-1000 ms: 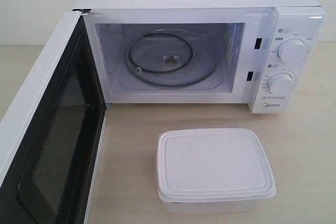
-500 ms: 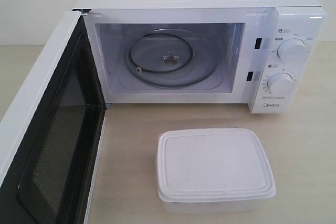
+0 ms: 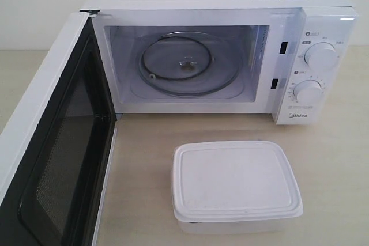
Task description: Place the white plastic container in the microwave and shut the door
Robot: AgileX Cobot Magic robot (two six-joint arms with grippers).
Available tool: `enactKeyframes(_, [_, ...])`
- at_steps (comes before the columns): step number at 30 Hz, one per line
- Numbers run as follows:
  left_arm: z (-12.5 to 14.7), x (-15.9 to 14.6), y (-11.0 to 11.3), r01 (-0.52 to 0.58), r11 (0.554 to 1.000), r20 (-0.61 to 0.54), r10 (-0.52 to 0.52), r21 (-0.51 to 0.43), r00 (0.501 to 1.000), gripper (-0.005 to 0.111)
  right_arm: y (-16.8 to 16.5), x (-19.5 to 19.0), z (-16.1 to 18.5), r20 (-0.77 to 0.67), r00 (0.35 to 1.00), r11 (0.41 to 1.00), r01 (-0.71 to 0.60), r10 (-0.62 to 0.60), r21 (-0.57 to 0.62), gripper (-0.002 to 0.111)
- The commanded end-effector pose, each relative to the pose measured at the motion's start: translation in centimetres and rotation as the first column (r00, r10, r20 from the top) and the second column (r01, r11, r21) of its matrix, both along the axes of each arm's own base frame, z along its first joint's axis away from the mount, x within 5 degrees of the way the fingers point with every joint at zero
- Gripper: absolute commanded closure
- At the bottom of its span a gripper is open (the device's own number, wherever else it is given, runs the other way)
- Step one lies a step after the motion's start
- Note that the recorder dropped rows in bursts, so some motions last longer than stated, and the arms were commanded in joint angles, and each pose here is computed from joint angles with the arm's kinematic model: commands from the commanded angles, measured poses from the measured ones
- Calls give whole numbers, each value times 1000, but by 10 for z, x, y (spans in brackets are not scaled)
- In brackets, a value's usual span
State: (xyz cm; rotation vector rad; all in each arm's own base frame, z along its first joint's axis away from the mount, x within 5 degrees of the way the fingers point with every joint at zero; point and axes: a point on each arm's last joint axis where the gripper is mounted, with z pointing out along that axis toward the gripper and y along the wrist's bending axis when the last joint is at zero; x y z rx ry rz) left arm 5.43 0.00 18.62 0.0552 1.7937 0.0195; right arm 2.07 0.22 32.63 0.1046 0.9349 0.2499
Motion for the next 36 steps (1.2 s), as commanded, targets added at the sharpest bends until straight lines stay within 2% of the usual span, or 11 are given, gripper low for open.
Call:
enactKeyframes(1, [-1, 0, 0, -5, 1000, -3, 5, -7, 1000, 102, 0, 11, 24, -115, 993, 999, -20, 25, 40, 108])
enactKeyframes(5, [-1, 0, 0, -5, 1000, -3, 5, -7, 1000, 102, 3, 29, 32, -118, 988, 994, -89, 96, 58, 108])
enactKeyframes(9, [-1, 0, 0, -5, 1000, -3, 5, -7, 1000, 102, 14, 51, 26, -218, 949, 974, -216, 227, 75, 108])
enactKeyframes(13, [-1, 0, 0, -5, 1000, -3, 5, -7, 1000, 102, 36, 69, 13, -336, 862, 916, -401, 379, 4, 108])
enactKeyframes(17, [-1, 0, 0, -5, 1000, -3, 5, -7, 1000, 102, 56, 83, -12, -442, 736, 832, -552, 513, 45, 108])
enactKeyframes(20, [-1, 0, 0, -5, 1000, -3, 5, -7, 1000, 102, 59, 94, -44, -578, 665, 851, -515, 473, 103, 108])
enactKeyframes(22, [-1, 0, 0, -5, 1000, -3, 5, -7, 1000, 102, 58, 98, -65, -649, 600, 866, -458, 468, 201, 108])
enactKeyframes(25, [-1, 0, 0, -5, 1000, -3, 5, -7, 1000, 102, 60, 99, -86, -698, 521, 859, -422, 491, 289, 108])
enactKeyframes(28, [-1, 0, 0, -5, 1000, -3, 5, -7, 1000, 102, 64, 96, -100, -726, 463, 847, -423, 508, 323, 108])
enactKeyframes(31, [-1, 0, 0, -5, 1000, -3, 5, -7, 1000, 102, 66, 94, -102, -726, 450, 840, -424, 520, 339, 108])
enactKeyframes(36, [-1, 0, 0, -5, 1000, -3, 5, -7, 1000, 102, 67, 94, -100, -666, 428, 791, -350, 611, 501, 108])
